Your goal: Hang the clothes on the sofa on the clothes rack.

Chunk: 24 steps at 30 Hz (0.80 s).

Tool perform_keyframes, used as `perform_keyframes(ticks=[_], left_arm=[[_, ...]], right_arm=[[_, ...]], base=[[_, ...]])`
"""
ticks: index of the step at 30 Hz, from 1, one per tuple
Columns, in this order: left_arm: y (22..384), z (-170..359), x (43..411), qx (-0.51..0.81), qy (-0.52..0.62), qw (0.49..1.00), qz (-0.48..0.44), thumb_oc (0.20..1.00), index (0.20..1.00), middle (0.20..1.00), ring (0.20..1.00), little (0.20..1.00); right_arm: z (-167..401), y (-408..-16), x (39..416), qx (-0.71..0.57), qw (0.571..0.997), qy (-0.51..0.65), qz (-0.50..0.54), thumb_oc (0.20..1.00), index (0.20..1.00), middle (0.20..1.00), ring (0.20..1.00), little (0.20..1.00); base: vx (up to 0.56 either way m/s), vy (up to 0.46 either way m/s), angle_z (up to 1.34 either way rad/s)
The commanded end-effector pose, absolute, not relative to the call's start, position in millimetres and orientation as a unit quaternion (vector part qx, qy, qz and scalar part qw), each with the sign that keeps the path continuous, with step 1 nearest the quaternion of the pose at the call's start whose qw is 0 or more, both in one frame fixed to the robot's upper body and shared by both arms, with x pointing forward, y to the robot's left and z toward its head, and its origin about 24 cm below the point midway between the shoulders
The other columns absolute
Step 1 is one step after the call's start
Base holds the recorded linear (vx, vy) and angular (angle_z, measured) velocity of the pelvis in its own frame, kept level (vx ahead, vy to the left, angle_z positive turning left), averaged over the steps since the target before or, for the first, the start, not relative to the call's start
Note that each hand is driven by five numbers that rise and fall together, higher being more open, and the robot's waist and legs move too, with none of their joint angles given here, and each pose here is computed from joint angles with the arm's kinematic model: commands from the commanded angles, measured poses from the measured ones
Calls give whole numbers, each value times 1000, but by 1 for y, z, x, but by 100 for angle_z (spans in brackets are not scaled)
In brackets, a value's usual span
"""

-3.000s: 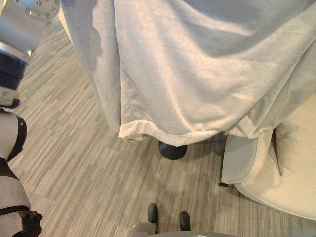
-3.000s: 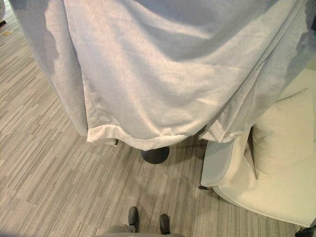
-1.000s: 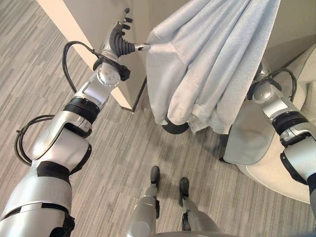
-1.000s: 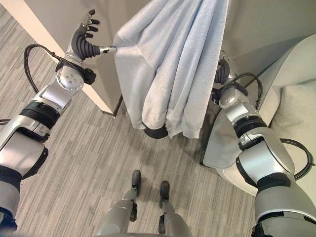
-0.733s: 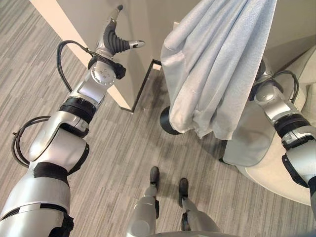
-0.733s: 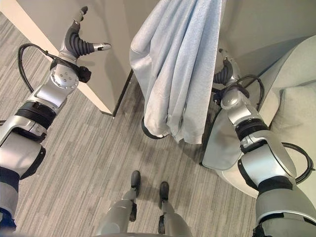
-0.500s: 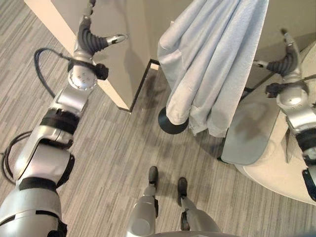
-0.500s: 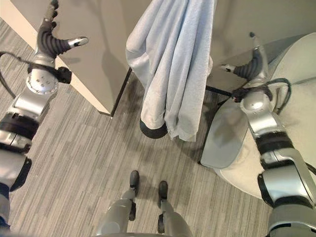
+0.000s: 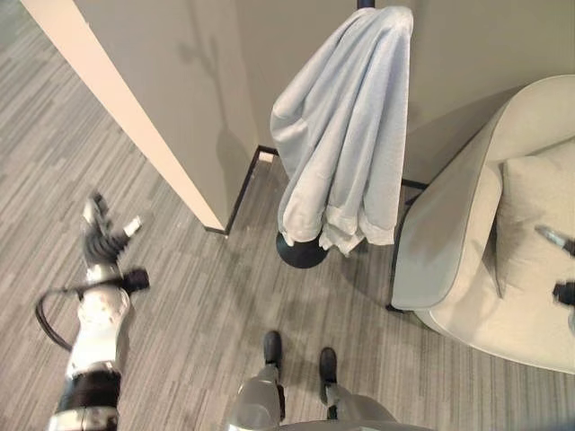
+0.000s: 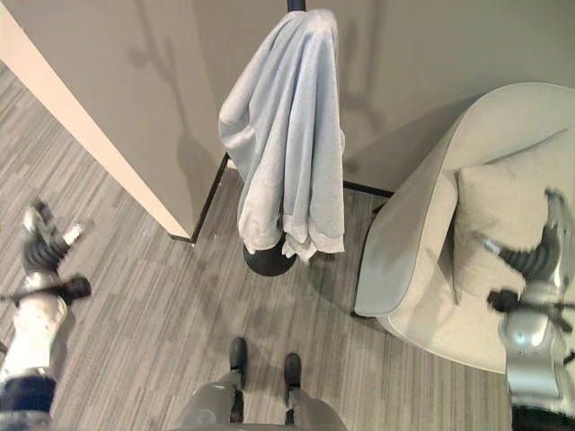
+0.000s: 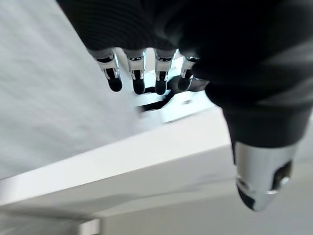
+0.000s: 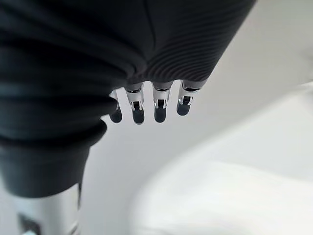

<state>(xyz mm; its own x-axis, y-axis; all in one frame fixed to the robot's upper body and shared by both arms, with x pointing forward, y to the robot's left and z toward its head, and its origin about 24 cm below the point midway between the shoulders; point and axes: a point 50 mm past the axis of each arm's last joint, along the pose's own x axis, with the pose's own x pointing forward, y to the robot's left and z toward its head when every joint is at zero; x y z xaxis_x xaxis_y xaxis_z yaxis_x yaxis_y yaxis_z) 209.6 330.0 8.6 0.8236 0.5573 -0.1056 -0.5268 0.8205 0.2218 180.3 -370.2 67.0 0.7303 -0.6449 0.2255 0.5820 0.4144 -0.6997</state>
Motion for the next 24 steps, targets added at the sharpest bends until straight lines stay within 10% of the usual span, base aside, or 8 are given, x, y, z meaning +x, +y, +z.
perform_keyframes(ticks=[1, 11, 24], left_arm=[[321, -4, 217, 108, 110, 958, 243, 1000, 1000, 1000, 1000, 1000], [258, -107, 183, 134, 358, 920, 85, 1000, 1000, 1000, 1000, 1000], [237, -128, 170, 189, 419, 888, 0, 1000, 1000, 1000, 1000, 1000]], right_arm=[[46, -377, 167, -382, 839, 88, -377, 1000, 1000, 1000, 1000, 1000], [-137, -287, 91, 35, 834, 426, -348, 1000, 1000, 1000, 1000, 1000], [-156, -223, 101, 64, 856, 479, -184, 1000, 1000, 1000, 1000, 1000]], base=[[34, 23, -15], [-28, 5, -11], [11, 23, -4]])
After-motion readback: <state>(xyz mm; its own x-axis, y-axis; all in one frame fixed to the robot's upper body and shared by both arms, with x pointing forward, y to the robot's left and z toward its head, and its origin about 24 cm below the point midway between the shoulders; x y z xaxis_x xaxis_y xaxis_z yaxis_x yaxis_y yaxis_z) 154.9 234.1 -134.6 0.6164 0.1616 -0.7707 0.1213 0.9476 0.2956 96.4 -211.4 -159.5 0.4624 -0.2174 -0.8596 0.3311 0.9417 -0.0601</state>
